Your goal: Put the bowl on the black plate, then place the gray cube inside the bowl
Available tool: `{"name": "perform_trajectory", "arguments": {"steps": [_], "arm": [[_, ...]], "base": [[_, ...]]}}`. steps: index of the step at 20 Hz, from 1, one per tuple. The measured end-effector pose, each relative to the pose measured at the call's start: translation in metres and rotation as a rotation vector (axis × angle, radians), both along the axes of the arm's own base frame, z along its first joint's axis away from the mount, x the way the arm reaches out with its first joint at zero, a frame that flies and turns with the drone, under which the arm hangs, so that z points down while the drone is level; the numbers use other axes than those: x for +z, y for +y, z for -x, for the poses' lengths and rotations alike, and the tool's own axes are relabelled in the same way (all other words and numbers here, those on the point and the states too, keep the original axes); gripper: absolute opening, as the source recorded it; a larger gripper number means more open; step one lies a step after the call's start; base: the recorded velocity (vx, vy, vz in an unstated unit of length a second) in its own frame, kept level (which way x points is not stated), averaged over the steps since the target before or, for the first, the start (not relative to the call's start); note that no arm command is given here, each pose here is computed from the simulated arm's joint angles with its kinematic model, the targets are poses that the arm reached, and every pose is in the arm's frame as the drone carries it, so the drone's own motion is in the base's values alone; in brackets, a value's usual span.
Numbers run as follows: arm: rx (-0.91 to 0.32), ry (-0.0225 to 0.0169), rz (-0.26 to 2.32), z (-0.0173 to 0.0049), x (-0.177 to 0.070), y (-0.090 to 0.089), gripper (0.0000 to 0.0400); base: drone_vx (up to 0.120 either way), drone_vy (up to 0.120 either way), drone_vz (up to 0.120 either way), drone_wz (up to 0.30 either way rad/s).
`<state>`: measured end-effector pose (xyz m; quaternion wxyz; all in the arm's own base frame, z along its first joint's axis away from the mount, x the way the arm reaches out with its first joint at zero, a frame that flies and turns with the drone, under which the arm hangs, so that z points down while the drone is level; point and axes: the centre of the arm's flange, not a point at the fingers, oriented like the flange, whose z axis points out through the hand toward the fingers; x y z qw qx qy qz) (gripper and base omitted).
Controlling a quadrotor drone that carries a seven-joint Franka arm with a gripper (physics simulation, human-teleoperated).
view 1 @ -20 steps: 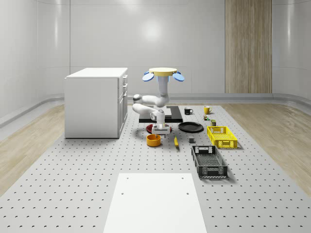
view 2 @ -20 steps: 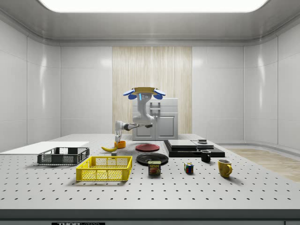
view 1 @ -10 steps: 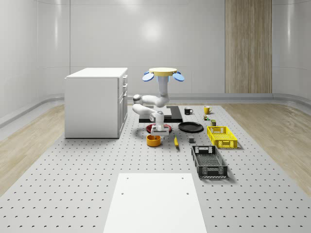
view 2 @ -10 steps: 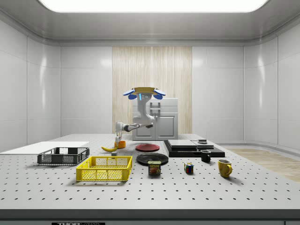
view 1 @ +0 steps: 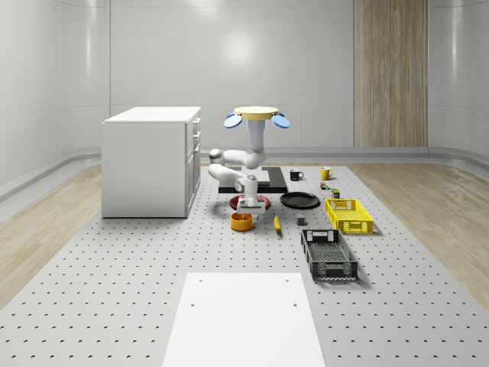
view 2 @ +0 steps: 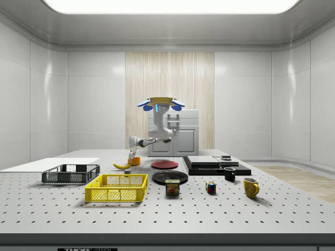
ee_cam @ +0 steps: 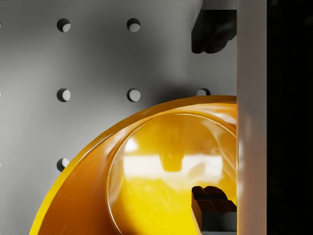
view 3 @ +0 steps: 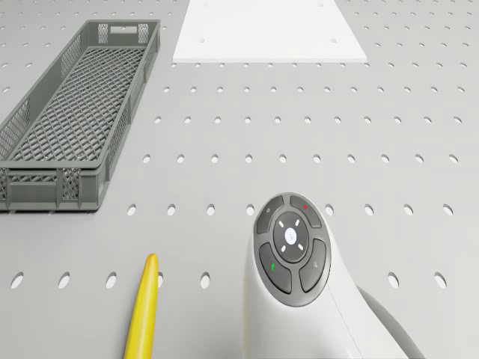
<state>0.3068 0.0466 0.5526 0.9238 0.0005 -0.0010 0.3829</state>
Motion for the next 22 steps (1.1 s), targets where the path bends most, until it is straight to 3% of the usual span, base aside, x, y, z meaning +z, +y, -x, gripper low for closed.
{"name": "perform_trajectory", "arguments": {"steps": [6,9,12,16,22], "arm": [[0.0,0.0,0.0,0.0,0.0001,-0.0019,0.04],[0.0,0.0,0.0,0.0,0.0001,-0.0022,0.0254],[0.0,0.0,0.0,0.0,0.0001,-0.0024,0.0173],[0.0,0.0,0.0,0.0,0.0001,-0.0025,0.0127],[0.0,-0.0001,0.0,0.0,-0.0016,-0.0025,0.0106]], "base": [[0.0,0.0,0.0,0.0],[0.0,0.0,0.0,0.0],[0.0,0.0,0.0,0.0],[0.0,0.0,0.0,0.0],[0.0,0.0,0.0,0.0]]}}
